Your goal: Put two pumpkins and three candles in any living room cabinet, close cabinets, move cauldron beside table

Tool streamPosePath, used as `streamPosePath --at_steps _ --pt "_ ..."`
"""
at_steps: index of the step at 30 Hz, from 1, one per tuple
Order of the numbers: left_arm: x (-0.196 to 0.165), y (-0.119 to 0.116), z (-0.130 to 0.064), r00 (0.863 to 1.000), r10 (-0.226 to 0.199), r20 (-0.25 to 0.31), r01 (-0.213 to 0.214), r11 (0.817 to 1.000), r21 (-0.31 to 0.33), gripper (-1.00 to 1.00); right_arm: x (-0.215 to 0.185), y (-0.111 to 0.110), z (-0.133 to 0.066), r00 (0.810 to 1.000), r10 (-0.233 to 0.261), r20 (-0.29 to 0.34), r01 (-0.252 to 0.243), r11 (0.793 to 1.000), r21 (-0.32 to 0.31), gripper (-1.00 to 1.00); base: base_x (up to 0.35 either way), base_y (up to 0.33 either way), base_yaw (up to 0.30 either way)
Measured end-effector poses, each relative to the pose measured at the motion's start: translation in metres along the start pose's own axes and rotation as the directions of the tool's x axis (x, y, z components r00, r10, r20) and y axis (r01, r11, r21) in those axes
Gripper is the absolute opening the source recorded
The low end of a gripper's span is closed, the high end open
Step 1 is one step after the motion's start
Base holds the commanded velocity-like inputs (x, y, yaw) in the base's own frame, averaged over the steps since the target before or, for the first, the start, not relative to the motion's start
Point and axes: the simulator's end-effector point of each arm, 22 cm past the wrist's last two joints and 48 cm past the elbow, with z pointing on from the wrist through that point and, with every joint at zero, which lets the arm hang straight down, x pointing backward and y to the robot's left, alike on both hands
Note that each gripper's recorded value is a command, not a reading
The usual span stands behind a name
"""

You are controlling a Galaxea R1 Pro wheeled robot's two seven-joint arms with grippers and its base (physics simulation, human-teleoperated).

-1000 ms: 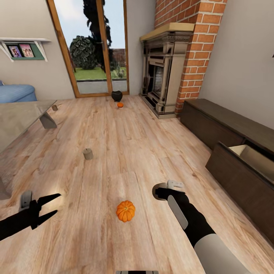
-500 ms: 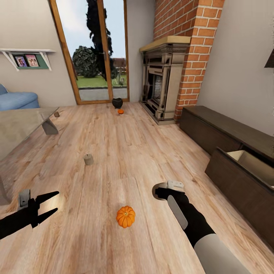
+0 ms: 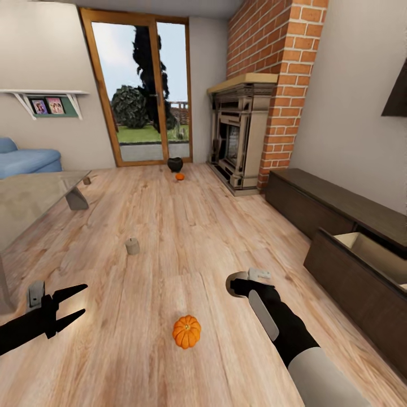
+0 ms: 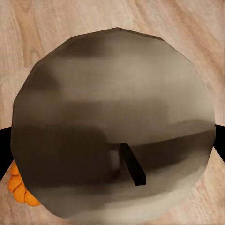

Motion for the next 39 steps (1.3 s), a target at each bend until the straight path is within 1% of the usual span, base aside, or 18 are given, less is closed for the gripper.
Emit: streamPosePath --at_steps 12,21,23,25,28,29,30,31,32,33,34,35,36,37,39 --pt "-0.001 -0.021 -0.010 0.999 0.029 0.015 -0.029 0.999 0.033 1.00 -0.024 0.004 -0.021 0.999 -0.002 0.050 0.002 1.000 -0.007 -1.00 0.000 0.000 0.000" --pt "0.001 -0.031 -0.014 0.998 0.053 0.020 -0.053 0.998 0.032 1.00 -0.041 0.007 -0.037 0.996 -0.002 0.087 0.003 1.000 -0.011 -1.00 0.000 0.000 0.000" --pt "0.000 -0.028 -0.013 0.999 0.048 0.016 -0.048 0.999 0.013 1.00 -0.045 0.007 -0.039 0.996 -0.003 0.087 0.004 1.000 -0.010 -1.00 0.000 0.000 0.000" --pt "-0.004 -0.020 -0.013 0.999 0.029 0.019 -0.029 1.000 -0.010 1.00 -0.049 0.007 -0.041 0.996 -0.003 0.086 0.003 1.000 -0.010 -1.00 0.000 0.000 0.000" --pt "-0.023 0.004 -0.013 0.998 -0.033 0.046 0.036 0.997 -0.063 1.00 -0.051 0.006 -0.042 0.997 -0.004 0.076 0.005 1.000 -0.004 -1.00 0.000 0.000 0.000" --pt "-0.030 0.021 -0.013 0.995 -0.075 0.062 0.081 0.993 -0.091 1.00 -0.051 0.007 -0.043 0.997 -0.005 0.072 0.005 1.000 -0.003 -1.00 0.000 0.000 0.000" --pt "-0.036 0.050 -0.010 0.987 -0.142 0.081 0.152 0.979 -0.135 1.00 -0.051 0.006 -0.043 0.998 -0.006 0.066 0.006 1.000 -0.001 -1.00 0.000 0.000 0.000" --pt "-0.034 0.068 -0.006 0.979 -0.187 0.083 0.198 0.966 -0.167 1.00 -0.051 0.006 -0.043 0.998 -0.007 0.061 0.007 1.000 0.001 -1.00 0.000 0.000 0.000" --pt "-0.025 0.091 0.003 0.972 -0.225 0.066 0.235 0.946 -0.225 1.00 -0.048 0.005 -0.042 0.999 -0.009 0.049 0.009 1.000 0.006 -1.00 0.000 0.000 0.000" --pt "-0.016 0.104 0.009 0.969 -0.242 0.048 0.246 0.933 -0.264 1.00 -0.046 0.004 -0.042 0.999 -0.010 0.042 0.009 1.000 0.009 -1.00 0.000 0.000 0.000" --pt "-0.001 0.121 0.013 0.967 -0.253 0.021 0.247 0.914 -0.322 1.00 -0.043 0.003 -0.040 1.000 -0.011 0.028 0.011 1.000 0.014 -1.00 0.000 0.000 0.000" --pt "0.007 0.129 0.013 0.966 -0.258 0.001 0.242 0.903 -0.356 1.00 -0.042 0.002 -0.040 1.000 -0.013 0.023 0.013 1.000 0.018 -1.00 0.000 0.000 0.000" --pt "0.018 0.138 0.013 0.965 -0.260 -0.024 0.230 0.890 -0.393 1.00 -0.042 0.001 -0.040 1.000 -0.014 0.018 0.014 1.000 0.021 -1.00 0.000 0.000 0.000" --pt "0.033 0.149 0.012 0.963 -0.262 -0.059 0.211 0.874 -0.438 1.00 -0.041 0.001 -0.041 1.000 -0.015 0.012 0.014 1.000 0.024 -1.00 0.000 0.000 0.000" --pt "0.072 0.179 0.004 0.951 -0.274 -0.145 0.155 0.826 -0.543 1.00 -0.041 -0.001 -0.041 1.000 -0.016 0.003 0.016 0.999 0.030 -1.00 0.000 0.000 0.000"
